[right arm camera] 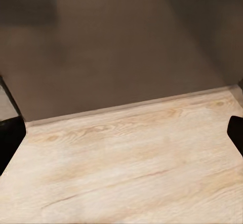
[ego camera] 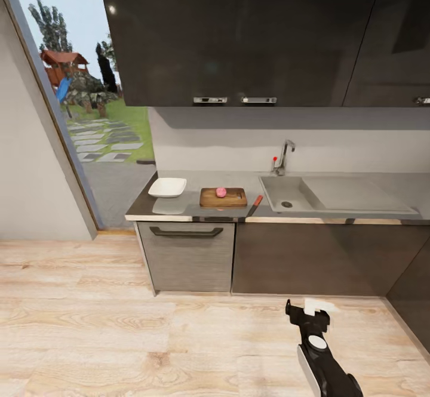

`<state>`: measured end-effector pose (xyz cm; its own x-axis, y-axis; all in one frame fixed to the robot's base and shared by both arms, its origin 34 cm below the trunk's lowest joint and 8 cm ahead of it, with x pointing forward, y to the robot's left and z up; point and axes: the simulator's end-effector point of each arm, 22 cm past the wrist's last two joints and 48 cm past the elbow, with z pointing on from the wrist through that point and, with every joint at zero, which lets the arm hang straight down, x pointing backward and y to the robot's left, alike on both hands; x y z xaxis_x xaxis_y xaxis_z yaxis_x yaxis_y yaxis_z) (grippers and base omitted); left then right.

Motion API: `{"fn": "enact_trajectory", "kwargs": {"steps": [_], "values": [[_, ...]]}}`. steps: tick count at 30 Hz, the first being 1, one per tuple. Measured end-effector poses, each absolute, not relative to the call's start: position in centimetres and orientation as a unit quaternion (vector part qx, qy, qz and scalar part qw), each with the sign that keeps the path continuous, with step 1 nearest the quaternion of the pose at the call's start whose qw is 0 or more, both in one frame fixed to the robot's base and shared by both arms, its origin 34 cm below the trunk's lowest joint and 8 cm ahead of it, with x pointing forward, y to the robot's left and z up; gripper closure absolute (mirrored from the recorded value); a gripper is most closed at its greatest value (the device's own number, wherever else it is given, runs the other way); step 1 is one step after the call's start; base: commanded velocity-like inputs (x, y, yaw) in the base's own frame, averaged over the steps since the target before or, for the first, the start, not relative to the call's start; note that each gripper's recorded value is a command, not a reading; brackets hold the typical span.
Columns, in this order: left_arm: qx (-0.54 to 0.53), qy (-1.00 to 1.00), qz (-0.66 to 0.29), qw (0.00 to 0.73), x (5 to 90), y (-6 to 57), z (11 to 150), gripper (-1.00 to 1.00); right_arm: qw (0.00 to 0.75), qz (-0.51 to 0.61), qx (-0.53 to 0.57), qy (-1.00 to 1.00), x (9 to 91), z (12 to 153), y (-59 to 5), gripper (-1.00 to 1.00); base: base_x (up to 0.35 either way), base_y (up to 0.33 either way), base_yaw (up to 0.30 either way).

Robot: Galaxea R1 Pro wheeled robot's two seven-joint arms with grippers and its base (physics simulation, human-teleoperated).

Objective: In the kitchen, take the Vidalia onion out of the sink, dice it on the chopping board with the paring knife, put the diced onion into the bowl on the countertop, then place both the paring knife and the chopping board into the sink.

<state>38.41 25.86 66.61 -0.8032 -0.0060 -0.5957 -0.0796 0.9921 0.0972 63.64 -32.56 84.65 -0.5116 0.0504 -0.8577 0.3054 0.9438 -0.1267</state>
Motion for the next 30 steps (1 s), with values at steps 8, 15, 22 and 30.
{"fn": "enact_trajectory", "kwargs": {"steps": [8, 15, 22, 30], "values": [[-0.023, 0.948, 0.059, 0.313, 38.4, 25.9, 66.6, -1.0, 0.486, -0.128, 0.099, 0.859, 63.8, 84.8, -31.9, -1.0, 0.0, -0.245, 0.278], [-0.023, 0.948, 0.059, 0.314, 38.5, 25.9, 66.6, -1.0, 0.488, -0.125, 0.089, 0.859, 64.0, 84.9, -31.2, -1.0, 0.0, -0.299, 0.29], [-0.022, 0.947, 0.059, 0.314, 38.5, 25.9, 66.6, -1.0, 0.488, -0.124, 0.088, 0.859, 64.1, 84.9, -31.1, -1.0, 0.0, -0.303, 0.291], [-0.022, 0.948, 0.058, 0.313, 38.4, 25.8, 66.6, -1.0, 0.488, -0.124, 0.087, 0.859, 64.1, 84.9, -31.1, -1.0, 0.0, -0.304, 0.291]]}}
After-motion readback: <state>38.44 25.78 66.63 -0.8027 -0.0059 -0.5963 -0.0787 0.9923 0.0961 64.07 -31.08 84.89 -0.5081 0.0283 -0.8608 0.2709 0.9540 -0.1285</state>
